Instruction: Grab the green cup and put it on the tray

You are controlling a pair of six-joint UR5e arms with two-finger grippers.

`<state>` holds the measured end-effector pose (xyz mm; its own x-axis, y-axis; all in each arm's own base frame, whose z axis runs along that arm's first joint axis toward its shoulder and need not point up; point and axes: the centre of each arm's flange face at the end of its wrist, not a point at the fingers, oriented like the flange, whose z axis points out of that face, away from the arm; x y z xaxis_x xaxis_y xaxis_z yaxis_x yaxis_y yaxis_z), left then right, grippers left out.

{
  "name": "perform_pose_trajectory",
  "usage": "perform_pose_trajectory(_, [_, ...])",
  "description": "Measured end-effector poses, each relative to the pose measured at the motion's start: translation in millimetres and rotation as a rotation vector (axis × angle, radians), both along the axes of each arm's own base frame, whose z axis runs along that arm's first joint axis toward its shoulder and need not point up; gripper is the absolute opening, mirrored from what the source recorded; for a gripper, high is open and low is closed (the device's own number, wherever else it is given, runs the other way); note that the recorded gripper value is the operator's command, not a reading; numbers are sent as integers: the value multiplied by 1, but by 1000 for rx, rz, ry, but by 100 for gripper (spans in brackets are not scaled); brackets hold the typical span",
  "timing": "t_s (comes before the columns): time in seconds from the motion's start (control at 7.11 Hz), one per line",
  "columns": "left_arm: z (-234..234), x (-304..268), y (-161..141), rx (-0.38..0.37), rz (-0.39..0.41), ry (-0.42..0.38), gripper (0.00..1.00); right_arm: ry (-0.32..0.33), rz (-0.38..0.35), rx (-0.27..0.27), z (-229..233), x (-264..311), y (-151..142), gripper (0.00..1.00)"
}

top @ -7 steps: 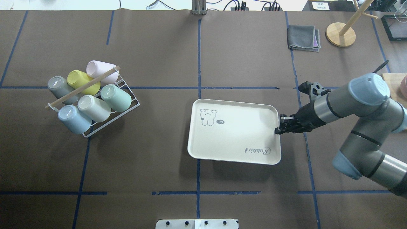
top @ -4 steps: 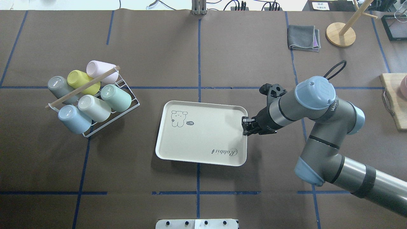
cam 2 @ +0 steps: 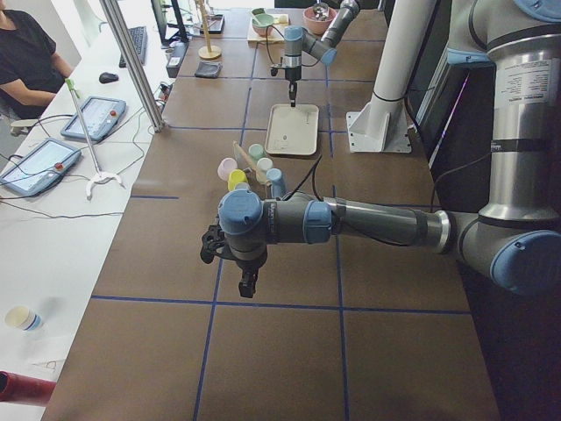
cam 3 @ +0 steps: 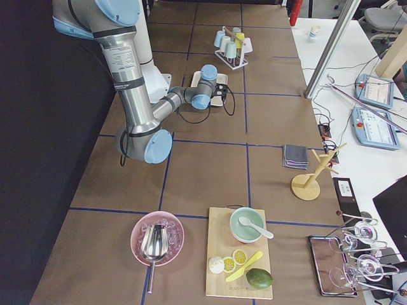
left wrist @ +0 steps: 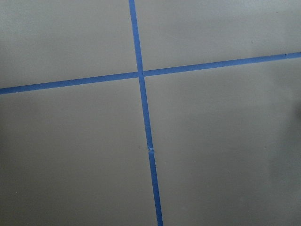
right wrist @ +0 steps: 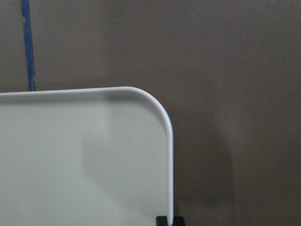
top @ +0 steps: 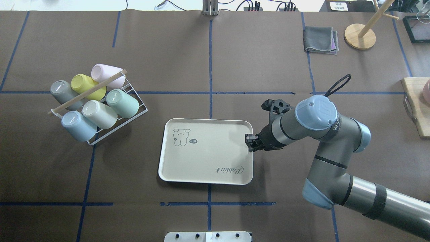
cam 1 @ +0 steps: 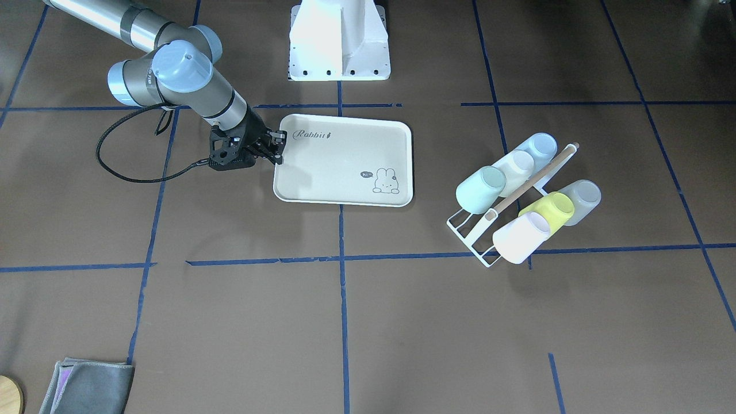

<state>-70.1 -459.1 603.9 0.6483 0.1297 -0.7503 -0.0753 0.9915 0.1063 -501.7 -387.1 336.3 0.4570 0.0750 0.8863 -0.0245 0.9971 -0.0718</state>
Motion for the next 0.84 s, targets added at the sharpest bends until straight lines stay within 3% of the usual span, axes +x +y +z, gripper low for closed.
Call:
perform_pose_trajectory(0.42, [-2, 0, 0, 4, 0, 2, 100, 13, -12, 24, 6, 2, -2, 3])
perform_pose_trajectory(0.56, [-3, 0, 0, 6, 0, 2, 100, 19, -13, 23, 7, 2, -3, 16])
perform_pose_trajectory(0.7, [-4, 0, 0, 7, 0, 2, 100, 23, -13, 22, 7, 2, -3, 44])
perform_pose_trajectory(0.84, [-5, 0, -1, 11, 0, 2, 100, 24, -12, 21, 5, 2, -3, 83])
